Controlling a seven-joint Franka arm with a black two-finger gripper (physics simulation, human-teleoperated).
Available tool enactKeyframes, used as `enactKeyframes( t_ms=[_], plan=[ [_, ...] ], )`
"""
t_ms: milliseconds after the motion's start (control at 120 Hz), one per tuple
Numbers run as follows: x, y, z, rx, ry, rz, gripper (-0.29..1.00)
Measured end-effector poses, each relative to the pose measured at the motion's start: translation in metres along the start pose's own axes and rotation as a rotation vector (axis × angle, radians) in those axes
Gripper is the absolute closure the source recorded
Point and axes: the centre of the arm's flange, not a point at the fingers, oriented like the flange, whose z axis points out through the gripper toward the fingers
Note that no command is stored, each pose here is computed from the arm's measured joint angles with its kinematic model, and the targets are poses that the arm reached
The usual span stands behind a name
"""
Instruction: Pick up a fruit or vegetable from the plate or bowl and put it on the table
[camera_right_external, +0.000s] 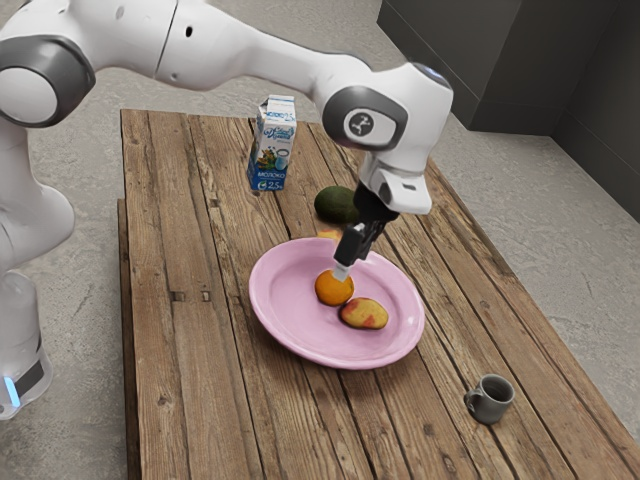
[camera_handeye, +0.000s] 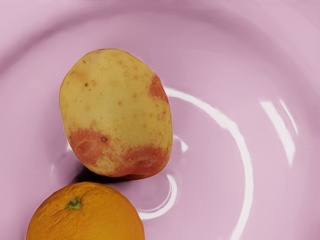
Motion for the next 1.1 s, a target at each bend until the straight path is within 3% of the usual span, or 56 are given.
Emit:
enactKeyframes(
  t_ms=[450, 750, 1100],
  plan=[
    [0.016, 0.012, 0.023, -0.002, -0.012, -0.023, 0.0],
    [0.012, -0.002, 0.018, 0.054, -0.002, -0.005, 0.0],
    [0.018, 0.0, 0.023, 0.065, -0.006, 0.039, 0.0]
  ],
)
